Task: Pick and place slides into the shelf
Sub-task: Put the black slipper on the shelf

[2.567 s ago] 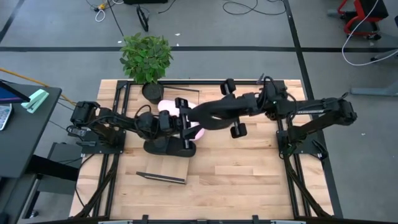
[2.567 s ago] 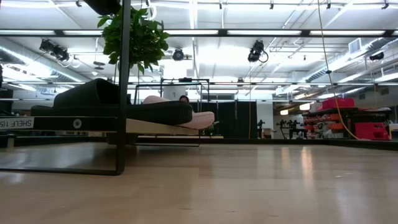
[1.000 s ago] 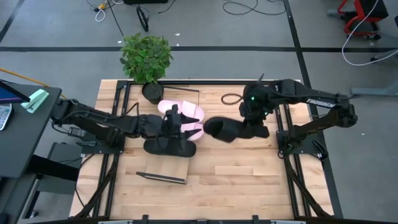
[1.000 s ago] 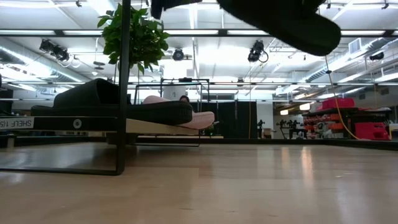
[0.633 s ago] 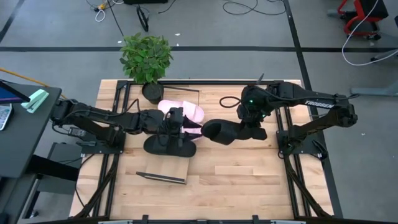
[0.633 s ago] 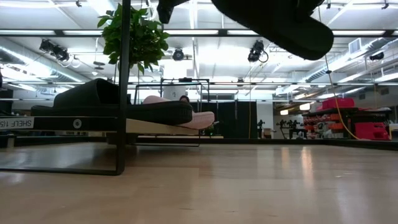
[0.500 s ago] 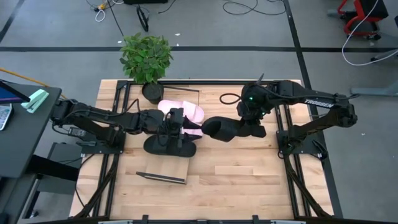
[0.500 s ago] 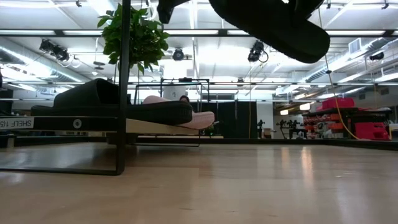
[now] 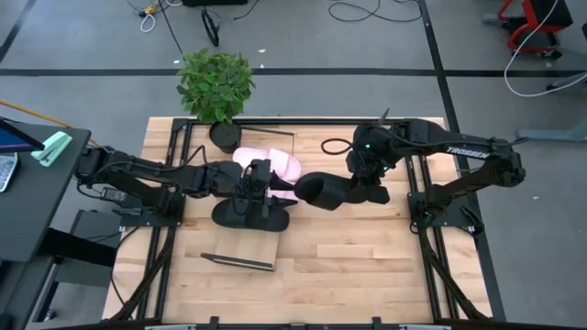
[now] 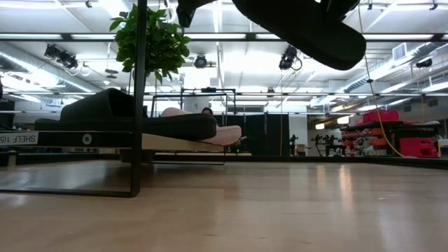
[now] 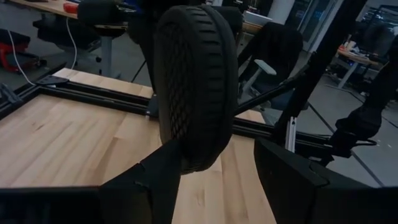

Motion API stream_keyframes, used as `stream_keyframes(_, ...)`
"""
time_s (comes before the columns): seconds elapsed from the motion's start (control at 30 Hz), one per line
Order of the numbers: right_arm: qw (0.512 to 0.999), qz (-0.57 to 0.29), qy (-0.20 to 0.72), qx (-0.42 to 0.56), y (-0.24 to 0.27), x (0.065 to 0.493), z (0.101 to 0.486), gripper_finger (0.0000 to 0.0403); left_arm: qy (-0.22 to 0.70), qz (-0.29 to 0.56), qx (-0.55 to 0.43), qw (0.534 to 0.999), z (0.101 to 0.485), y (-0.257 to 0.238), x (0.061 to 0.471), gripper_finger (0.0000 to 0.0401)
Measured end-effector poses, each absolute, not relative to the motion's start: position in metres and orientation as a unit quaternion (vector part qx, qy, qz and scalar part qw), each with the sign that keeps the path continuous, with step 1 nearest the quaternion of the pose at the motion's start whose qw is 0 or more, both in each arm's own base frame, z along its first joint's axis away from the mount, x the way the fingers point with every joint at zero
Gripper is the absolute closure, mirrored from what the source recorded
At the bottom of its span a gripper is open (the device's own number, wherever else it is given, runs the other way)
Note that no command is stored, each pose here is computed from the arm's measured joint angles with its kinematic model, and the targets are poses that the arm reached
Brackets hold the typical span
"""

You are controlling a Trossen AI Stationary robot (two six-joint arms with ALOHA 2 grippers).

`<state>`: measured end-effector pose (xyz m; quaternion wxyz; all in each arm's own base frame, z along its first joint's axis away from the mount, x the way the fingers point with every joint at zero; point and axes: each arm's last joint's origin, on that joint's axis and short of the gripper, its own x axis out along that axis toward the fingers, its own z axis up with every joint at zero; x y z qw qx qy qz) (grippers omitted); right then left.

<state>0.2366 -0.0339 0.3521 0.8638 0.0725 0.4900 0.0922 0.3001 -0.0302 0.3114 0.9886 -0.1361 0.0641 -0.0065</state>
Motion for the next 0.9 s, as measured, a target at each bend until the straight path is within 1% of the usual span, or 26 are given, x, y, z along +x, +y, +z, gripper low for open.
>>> stream_keyframes(0.53, 0.851, 0.102, 0.509, 0.073, -0.031, 0.255, 0.338, 0.0330, 0.065, 0.001, -0.144, 0.987, 0.311, -0.030, 0.300, 0.0190)
stream_keyframes(0.77, 0.861, 0.111, 0.492, 0.063, -0.026, 0.259, 0.340, 0.0330, 0.062, 0.009, -0.143, 0.988, 0.311, -0.029, 0.300, 0.0206)
stream_keyframes(0.9, 0.860, 0.116, 0.493, 0.060, -0.023, 0.260, 0.340, 0.0330, 0.063, 0.022, -0.132, 0.989, 0.311, -0.029, 0.300, 0.0227)
